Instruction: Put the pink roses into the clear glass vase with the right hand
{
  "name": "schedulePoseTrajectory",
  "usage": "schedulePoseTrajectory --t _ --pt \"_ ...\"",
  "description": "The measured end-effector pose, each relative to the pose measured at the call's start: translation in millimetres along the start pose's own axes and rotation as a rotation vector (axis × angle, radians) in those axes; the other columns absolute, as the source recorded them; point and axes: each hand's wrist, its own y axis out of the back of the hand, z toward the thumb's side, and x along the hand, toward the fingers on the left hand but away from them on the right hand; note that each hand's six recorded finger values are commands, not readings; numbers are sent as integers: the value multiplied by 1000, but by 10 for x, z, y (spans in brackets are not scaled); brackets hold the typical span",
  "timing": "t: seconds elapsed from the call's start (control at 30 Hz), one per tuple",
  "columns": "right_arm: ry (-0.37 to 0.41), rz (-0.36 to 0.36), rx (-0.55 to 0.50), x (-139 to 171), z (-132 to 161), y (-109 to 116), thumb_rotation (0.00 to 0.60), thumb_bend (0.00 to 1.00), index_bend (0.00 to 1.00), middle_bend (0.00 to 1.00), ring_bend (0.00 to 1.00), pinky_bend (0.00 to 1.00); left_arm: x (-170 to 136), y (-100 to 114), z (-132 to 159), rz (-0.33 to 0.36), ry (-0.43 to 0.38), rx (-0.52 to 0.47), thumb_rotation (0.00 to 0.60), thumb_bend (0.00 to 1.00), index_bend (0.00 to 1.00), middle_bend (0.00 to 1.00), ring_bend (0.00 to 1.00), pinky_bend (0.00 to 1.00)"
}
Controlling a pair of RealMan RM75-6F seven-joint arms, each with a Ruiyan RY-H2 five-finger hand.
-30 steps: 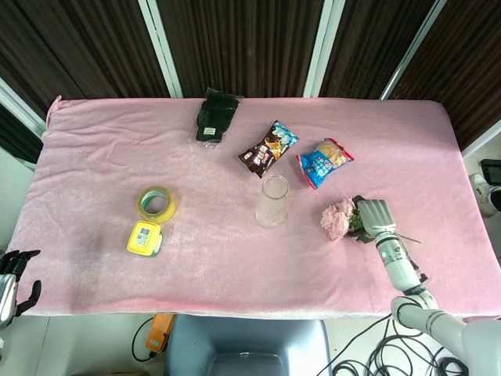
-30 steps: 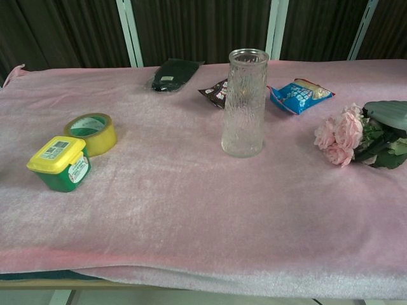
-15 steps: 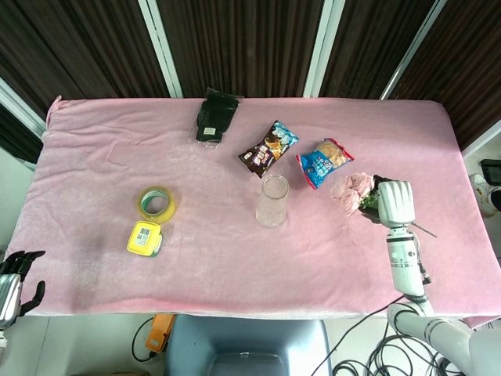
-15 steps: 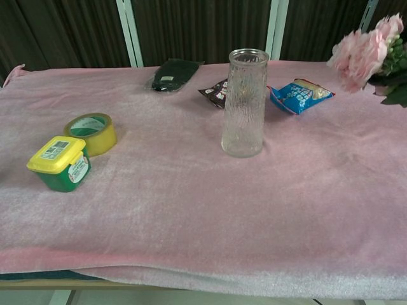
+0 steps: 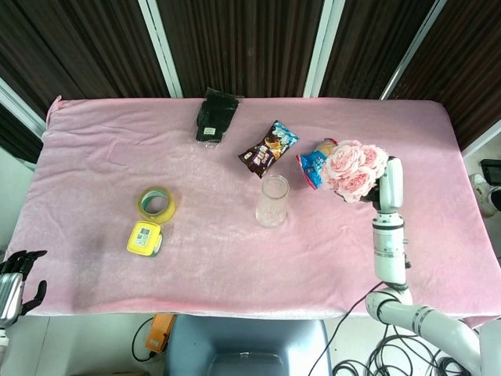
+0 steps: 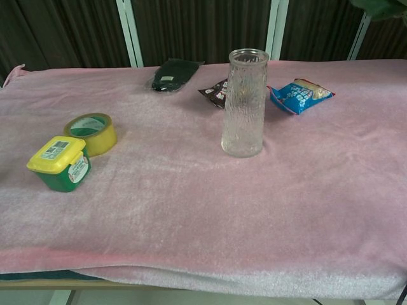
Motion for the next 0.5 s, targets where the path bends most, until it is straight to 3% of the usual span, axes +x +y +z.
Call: schedulePoseTrajectory --t 0.3,0.5 --pt "72 130 -284 -393 533 -473 600 431 828 751 788 1000 57 -1 -77 4 30 -7 600 463 229 249 151 250" --pt "113 181 -339 -561 786 -637 600 433 828 751 789 1000 70 -24 -87 1 30 -7 600 462 229 249 152 250"
